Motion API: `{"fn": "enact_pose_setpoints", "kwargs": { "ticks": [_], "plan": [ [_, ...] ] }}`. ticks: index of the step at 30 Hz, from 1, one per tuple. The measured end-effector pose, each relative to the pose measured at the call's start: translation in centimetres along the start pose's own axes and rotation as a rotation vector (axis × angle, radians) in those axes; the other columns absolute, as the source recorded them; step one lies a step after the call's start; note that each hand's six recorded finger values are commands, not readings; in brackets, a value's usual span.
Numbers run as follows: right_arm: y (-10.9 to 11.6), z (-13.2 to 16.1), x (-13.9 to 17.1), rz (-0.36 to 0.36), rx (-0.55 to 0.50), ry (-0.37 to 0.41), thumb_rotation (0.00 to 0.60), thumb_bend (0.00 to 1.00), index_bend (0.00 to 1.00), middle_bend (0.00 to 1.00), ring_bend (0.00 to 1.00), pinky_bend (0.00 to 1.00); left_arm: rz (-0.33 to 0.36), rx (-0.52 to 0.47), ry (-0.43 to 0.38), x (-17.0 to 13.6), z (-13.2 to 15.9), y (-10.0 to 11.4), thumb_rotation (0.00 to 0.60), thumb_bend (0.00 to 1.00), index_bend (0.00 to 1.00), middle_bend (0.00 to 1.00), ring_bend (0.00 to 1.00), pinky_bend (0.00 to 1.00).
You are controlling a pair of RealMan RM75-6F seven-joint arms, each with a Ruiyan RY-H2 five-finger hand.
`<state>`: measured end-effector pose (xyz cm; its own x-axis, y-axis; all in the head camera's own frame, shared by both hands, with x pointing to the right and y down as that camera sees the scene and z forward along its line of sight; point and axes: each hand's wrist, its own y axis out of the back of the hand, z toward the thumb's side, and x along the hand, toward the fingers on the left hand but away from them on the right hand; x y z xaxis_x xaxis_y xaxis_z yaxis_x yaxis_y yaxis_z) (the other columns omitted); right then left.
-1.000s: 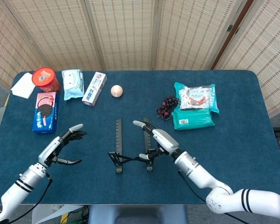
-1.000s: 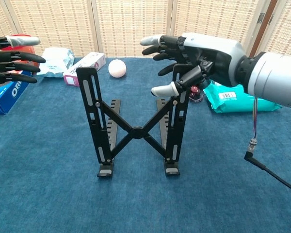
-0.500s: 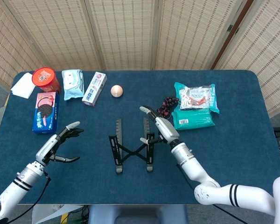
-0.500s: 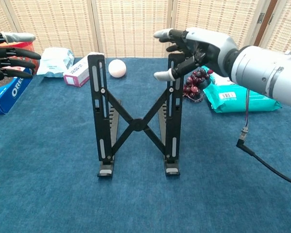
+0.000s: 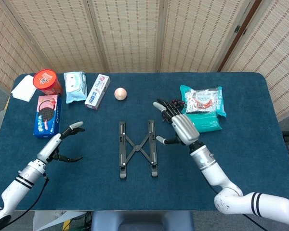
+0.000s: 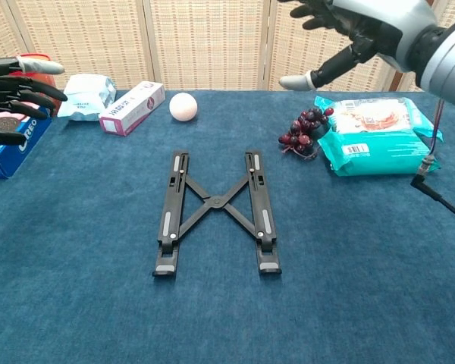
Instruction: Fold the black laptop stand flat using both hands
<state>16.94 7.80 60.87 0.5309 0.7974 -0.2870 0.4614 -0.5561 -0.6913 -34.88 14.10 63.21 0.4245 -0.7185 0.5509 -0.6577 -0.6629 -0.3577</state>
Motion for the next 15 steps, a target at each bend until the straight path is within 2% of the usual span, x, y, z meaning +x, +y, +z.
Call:
{"fn": "enact_pose_setpoints", "kwargs": {
  "ticks": [6, 9, 12, 15],
  "plan": [
    [0.1, 0.2, 2.0, 0.023, 0.277, 0.127, 0.600, 0.06, 0.00, 0.00, 0.00, 0.07, 0.007, 0.306, 0.015, 2.2, -1.2, -0.3, 0.600, 0.12, 0.08, 0.19, 0.15, 0.15],
    [-0.5, -0.1, 2.8, 0.044, 0.371, 0.150, 0.600, 0.04, 0.00, 0.00, 0.00, 0.07, 0.009, 0.449, 0.020, 3.8, -1.9, -1.0, 0.600, 0.12, 0.07, 0.18, 0.14, 0.14],
    [-1.6, -0.4, 3.3, 0.071, 0.420, 0.161, 0.600, 0.03, 0.00, 0.00, 0.00, 0.06, 0.005, 0.555, 0.027, 5.6, -2.7, -2.1, 0.600, 0.12, 0.05, 0.16, 0.14, 0.13],
    [-2.6, -0.3, 3.6, 0.082, 0.438, 0.160, 0.600, 0.03, 0.00, 0.00, 0.00, 0.04, 0.001, 0.596, 0.038, 7.2, -3.1, -3.4, 0.600, 0.12, 0.02, 0.15, 0.13, 0.12]
  ]
}}
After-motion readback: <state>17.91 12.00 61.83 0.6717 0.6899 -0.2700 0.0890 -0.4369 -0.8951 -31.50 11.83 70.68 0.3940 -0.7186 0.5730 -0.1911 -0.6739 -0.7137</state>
